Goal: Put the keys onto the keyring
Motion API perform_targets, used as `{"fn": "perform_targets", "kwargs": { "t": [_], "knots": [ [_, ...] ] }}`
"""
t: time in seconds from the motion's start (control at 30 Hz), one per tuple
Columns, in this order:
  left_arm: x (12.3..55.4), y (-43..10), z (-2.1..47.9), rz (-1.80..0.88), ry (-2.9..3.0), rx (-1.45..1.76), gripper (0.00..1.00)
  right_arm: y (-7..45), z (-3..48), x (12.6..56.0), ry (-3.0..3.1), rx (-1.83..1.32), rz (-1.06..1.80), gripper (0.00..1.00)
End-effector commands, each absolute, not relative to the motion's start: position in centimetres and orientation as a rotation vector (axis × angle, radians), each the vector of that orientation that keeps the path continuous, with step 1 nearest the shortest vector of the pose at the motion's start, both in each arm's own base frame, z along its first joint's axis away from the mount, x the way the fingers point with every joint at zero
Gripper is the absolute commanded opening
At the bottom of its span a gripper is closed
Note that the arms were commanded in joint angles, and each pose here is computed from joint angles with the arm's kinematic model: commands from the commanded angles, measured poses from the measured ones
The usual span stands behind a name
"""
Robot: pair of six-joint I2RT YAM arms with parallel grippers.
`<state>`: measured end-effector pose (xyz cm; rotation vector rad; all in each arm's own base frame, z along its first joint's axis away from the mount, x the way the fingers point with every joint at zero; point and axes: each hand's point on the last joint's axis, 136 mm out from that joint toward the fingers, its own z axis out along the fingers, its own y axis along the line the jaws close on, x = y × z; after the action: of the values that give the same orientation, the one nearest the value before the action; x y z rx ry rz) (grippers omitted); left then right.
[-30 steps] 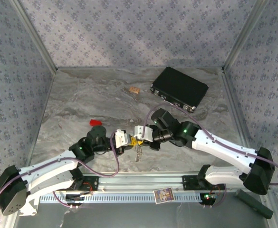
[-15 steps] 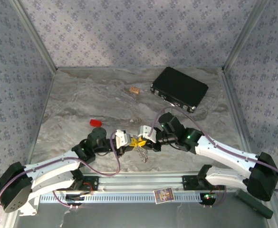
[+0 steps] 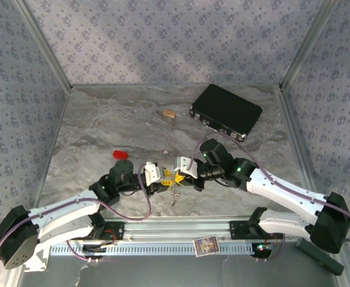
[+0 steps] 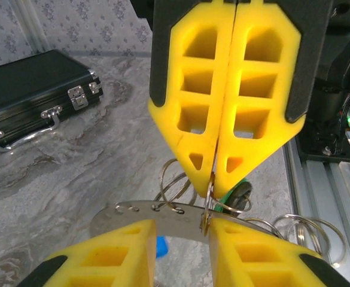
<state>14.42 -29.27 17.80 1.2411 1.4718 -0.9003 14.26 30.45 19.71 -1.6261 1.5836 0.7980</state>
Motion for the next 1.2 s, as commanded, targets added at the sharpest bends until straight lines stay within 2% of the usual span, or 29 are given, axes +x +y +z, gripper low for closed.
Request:
{"fn": "perform_targets", "kwargs": {
  "t": [0.0,0.23,0.37,0.4,0.43,0.47,0.5,0.6,0.77,1.0,1.17],
  "knots": [
    [14.7,-29.3,19.1,-0.846,1.460,1.283,0.25,30.1,20.9,13.6,1.566,-1.718,0.758,0.00],
    [14.2,-30.0,20.0,-0.872,1.421,1.336,0.19,30.8,21.0,13.2,1.565,-1.792,0.722,0.00],
    [13.9,-30.2,20.3,-0.888,1.397,1.351,0.00,31.3,21.2,13.0,1.559,-1.807,0.724,0.00],
    [13.9,-30.1,20.3,-0.889,1.394,1.352,0.00,31.3,21.3,13.1,1.560,-1.795,0.724,0.00],
    [13.8,-30.1,20.4,-0.891,1.391,1.349,0.00,31.2,21.5,13.6,1.578,-1.755,0.721,0.05],
    [13.8,-30.1,20.5,-0.896,1.383,1.339,0.00,31.0,21.7,14.0,1.593,-1.709,0.724,0.20],
    [13.8,-30.1,20.6,-0.900,1.379,1.328,0.00,30.7,21.7,14.2,1.606,-1.670,0.731,0.27],
    [13.9,-30.0,20.7,-0.926,1.370,1.268,0.00,29.6,21.6,14.7,1.637,-1.545,0.741,0.33],
    [14.2,-29.8,20.5,-0.940,1.379,1.212,0.00,28.5,20.4,14.4,1.673,-1.415,0.754,0.33],
    [14.1,-29.8,20.3,-0.946,1.383,1.216,0.00,29.0,19.3,14.4,1.689,-1.387,0.771,0.35],
    [13.9,-29.8,20.2,-0.952,1.381,1.223,0.00,29.5,19.1,14.9,1.700,-1.399,0.761,0.31]
  ]
}}
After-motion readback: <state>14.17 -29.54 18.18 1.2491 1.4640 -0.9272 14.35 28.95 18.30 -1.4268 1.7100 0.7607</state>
